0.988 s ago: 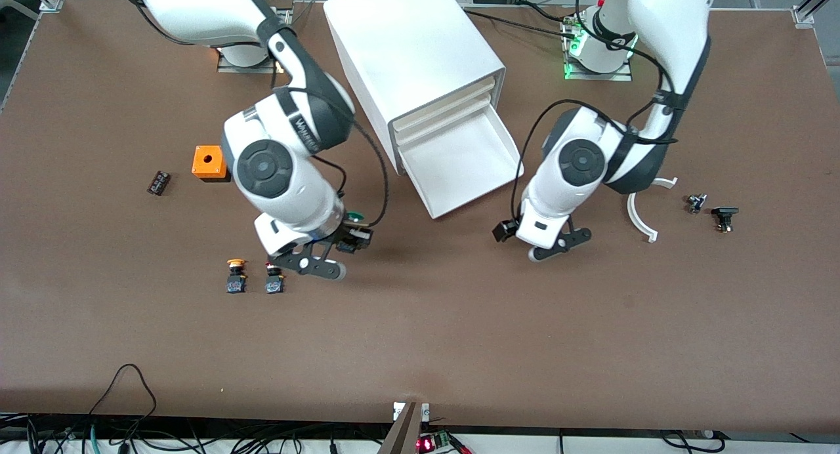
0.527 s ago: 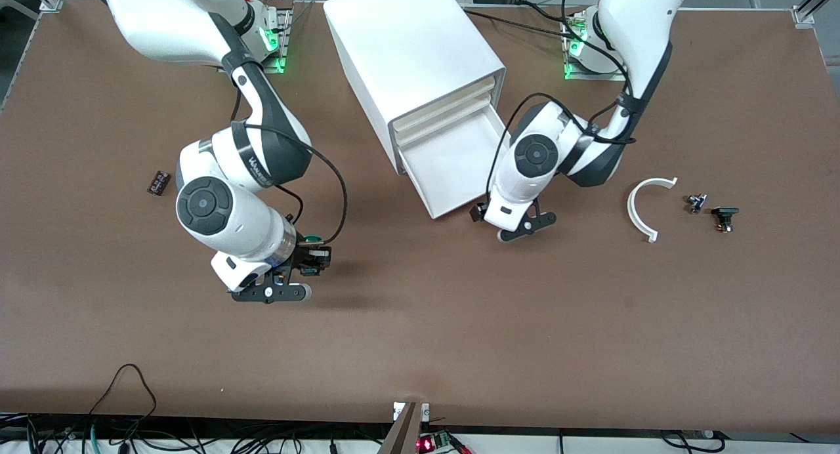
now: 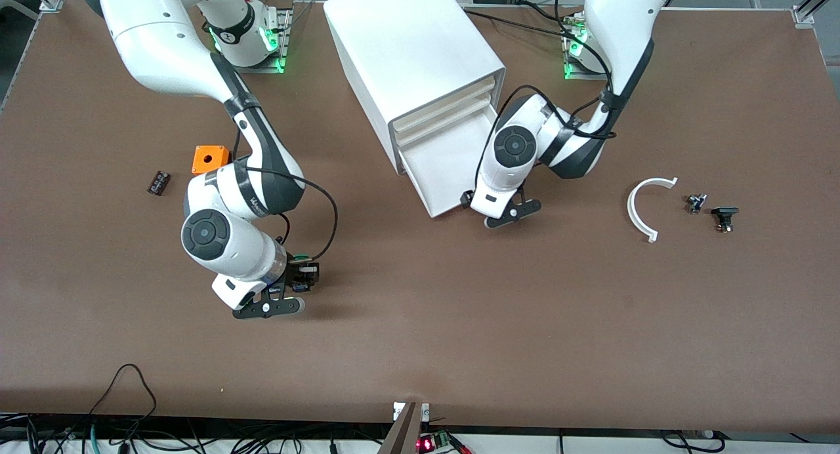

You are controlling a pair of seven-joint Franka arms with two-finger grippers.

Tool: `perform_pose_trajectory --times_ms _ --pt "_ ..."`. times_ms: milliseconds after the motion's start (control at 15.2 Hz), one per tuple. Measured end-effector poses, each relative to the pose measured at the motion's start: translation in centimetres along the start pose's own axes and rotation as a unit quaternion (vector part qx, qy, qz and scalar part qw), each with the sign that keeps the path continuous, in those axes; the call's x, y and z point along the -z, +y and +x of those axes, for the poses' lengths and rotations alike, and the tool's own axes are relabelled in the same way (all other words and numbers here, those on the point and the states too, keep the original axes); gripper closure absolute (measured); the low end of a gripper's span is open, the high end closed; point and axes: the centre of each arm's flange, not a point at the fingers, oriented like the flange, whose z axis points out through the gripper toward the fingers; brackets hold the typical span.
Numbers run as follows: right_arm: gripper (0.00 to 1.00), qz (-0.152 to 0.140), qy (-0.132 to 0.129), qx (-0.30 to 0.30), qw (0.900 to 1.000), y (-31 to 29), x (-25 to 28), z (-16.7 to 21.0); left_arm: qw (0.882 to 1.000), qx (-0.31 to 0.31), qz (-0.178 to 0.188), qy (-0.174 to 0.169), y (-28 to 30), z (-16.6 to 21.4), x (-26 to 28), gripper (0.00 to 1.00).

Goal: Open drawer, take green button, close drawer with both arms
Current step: 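Lift the green button out while the left gripper reaches the drawer, then push the drawer shut with the left gripper while the right gripper lowers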

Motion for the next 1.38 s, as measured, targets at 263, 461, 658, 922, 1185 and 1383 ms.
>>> perform_pose_trajectory --times_ms 263,461,658,922,1185,1383 --pt "0.58 -0.001 0.007 -0.001 1.0 1.1 -4.6 -1.3 1.0 0.003 0.003 -0.011 1.0 -2.8 -0.6 0.0" --pt "0.58 0.001 0.009 -0.003 1.0 1.3 -6.5 -2.2 1.0 -0.002 0.006 -0.022 1.7 -5.3 -1.2 0.0" --pt "0.58 0.002 0.011 -0.027 1.0 1.1 -7.0 -2.5 0.999 0.002 0.005 -0.032 2.9 -8.4 -1.2 0.0" --pt "0.58 0.007 0.027 -0.047 0.999 1.1 -7.6 -2.4 0.999 0.005 0.004 -0.042 3.9 -11.6 -1.2 0.0" --pt "0.58 0.011 0.034 -0.049 0.998 1.2 -9.9 -2.6 0.999 0.011 0.008 -0.053 4.1 -13.5 -1.6 0.0" --pt "0.58 0.012 0.035 -0.049 0.998 1.2 -10.0 -2.6 0.998 0.014 0.007 -0.061 4.2 -13.9 -1.7 0.0"
